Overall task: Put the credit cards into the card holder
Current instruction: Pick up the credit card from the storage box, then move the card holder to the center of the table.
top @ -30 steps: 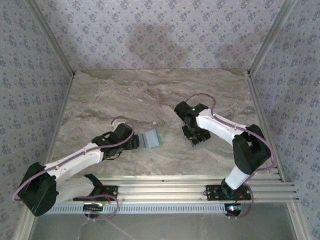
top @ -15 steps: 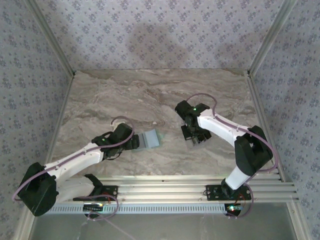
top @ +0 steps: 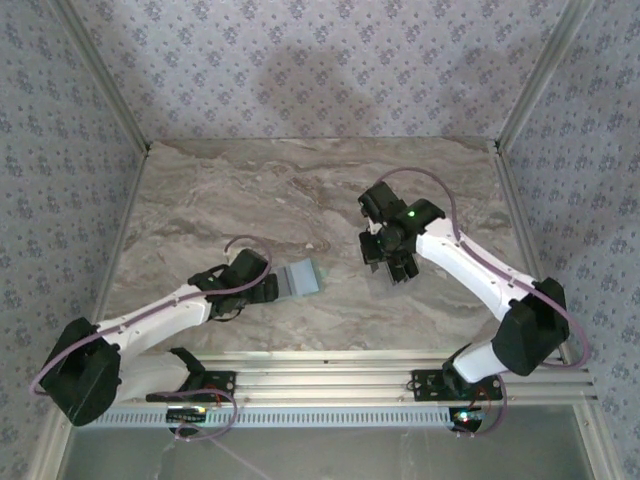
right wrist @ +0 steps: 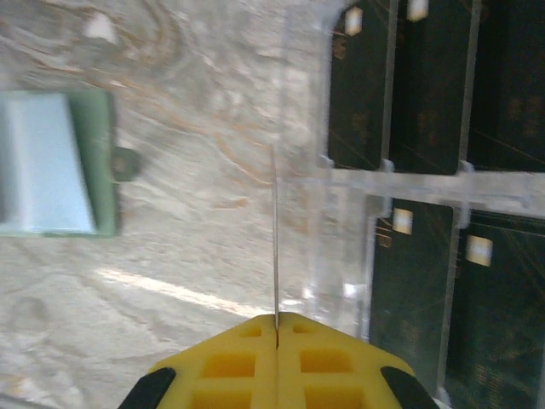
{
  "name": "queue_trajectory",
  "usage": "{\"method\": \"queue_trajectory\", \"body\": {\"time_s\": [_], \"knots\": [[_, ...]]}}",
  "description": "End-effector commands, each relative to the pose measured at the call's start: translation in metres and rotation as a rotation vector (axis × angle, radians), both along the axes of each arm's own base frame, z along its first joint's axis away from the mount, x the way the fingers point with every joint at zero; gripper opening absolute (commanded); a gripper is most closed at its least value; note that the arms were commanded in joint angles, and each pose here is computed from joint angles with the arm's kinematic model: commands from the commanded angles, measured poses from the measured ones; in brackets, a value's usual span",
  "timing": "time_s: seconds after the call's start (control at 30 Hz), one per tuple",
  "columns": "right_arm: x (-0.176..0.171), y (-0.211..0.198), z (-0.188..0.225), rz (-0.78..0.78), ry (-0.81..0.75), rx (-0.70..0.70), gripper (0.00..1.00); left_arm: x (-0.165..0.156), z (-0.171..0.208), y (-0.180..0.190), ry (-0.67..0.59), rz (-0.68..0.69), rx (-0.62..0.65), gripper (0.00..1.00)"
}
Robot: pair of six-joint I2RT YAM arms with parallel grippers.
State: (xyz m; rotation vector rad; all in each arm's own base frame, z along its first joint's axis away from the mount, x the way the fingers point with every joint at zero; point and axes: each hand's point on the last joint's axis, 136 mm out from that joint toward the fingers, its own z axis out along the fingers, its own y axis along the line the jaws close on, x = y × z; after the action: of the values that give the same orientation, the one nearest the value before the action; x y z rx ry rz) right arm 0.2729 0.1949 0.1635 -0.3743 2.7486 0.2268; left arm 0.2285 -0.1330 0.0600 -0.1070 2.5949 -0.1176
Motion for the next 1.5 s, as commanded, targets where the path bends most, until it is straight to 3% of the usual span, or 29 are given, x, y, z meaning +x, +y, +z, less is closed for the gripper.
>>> {"method": "queue_trajectory", "body": {"time_s": [0.0, 0.13, 0.47, 1.13, 1.47], "knots": [[0.0, 0.042, 0.018, 0.06, -0.019, 0.215, 0.0, 0.0, -0.01, 0.001, 0.022, 0.001, 0.008, 1.0], [0.003, 0.082, 0.018, 0.079, 0.006, 0.406, 0.0, 0.002, -0.016, 0.001, 0.033, 0.009, 0.024, 1.0], [-0.003, 0.146, -0.026, 0.193, 0.057, 0.411, 0.0, 0.005, -0.026, 0.005, 0.044, 0.038, 0.059, 1.0], [0.003, 0.157, -0.063, 0.134, 0.116, 0.464, 0.0, 0.015, -0.035, 0.039, 0.103, 0.116, 0.137, 0.98], [0.006, 0.16, -0.066, 0.122, 0.124, 0.48, 0.0, -0.003, -0.011, 0.032, 0.064, 0.137, 0.015, 0.97]]}}
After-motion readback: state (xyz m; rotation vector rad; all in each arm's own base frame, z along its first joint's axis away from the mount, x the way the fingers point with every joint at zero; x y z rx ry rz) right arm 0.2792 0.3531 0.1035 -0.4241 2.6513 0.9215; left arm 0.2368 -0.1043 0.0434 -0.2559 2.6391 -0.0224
